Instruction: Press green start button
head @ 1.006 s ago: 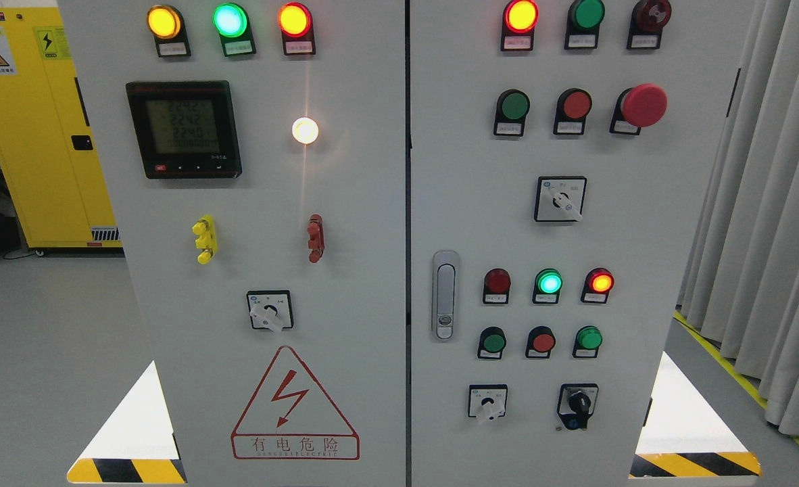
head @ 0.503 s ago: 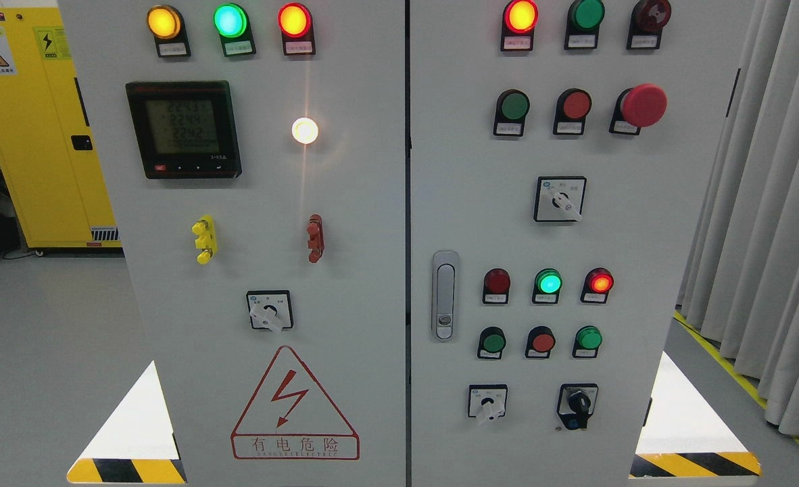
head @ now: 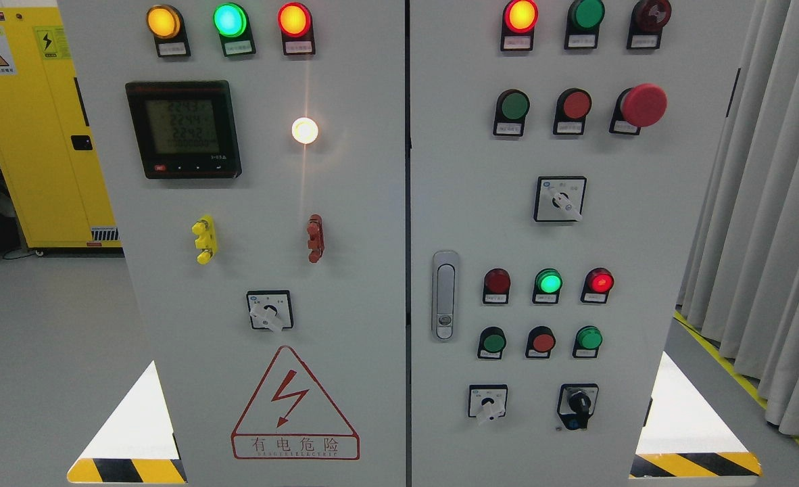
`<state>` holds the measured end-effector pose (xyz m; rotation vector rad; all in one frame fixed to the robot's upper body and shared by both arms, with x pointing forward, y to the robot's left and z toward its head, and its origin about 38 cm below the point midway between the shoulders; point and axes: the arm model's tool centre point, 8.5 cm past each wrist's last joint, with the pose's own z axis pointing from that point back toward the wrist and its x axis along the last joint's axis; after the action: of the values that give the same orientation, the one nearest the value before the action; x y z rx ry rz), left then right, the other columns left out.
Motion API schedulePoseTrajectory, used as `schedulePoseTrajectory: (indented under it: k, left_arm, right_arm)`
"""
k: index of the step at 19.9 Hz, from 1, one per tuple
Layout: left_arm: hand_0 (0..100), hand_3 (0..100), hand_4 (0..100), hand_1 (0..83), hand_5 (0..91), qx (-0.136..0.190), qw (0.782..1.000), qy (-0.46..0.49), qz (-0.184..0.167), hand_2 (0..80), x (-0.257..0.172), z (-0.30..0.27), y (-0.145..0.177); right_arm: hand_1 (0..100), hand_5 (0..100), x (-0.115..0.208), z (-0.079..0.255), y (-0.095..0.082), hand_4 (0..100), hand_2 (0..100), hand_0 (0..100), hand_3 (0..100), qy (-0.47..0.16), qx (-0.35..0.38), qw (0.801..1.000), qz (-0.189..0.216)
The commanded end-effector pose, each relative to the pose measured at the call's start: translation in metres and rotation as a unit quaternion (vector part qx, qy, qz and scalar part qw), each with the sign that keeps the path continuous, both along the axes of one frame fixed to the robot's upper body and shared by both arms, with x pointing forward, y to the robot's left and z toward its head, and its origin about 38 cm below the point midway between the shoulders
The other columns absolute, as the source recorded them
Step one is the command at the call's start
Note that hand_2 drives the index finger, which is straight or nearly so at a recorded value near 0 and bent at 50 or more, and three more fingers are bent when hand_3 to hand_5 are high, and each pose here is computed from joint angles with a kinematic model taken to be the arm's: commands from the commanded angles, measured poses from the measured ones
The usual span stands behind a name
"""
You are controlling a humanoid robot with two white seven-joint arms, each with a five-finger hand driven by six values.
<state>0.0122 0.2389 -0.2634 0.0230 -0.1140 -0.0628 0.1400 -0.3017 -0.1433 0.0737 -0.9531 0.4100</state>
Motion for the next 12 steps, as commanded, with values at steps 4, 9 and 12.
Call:
schedulePoseTrajectory:
  k: [4, 9, 12]
  left_arm:
    - [12, 0, 0, 55.6, 0.0, -0.028, 0.999, -0.026, -0.002, 0.0, 0.025, 0.000, -0.035]
    - [12, 0, 0, 55.6, 0.0, -0.031, 0.999, -0.026, -0.003, 0.0, 0.025, 0.000, -0.039]
    - [12, 0, 0, 55.6, 0.0, -0.031, 0.999, -0.025, -0.003, 0.0, 0.024, 0.000, -0.039]
  right_arm:
    - [43, 10, 0.104, 0.156, 0.047, 25, 0, 13, 24, -0.284, -0.011, 0.954, 0.096]
    - [47, 24, 0.137, 0.235, 0.055, 37, 0, 13, 34, -0.407, -0.120, 0.889, 0.173]
    - [49, 29, 0.154, 0.273, 0.060, 41, 0, 15, 37, -0.460, -0.192, 0.846, 0.192]
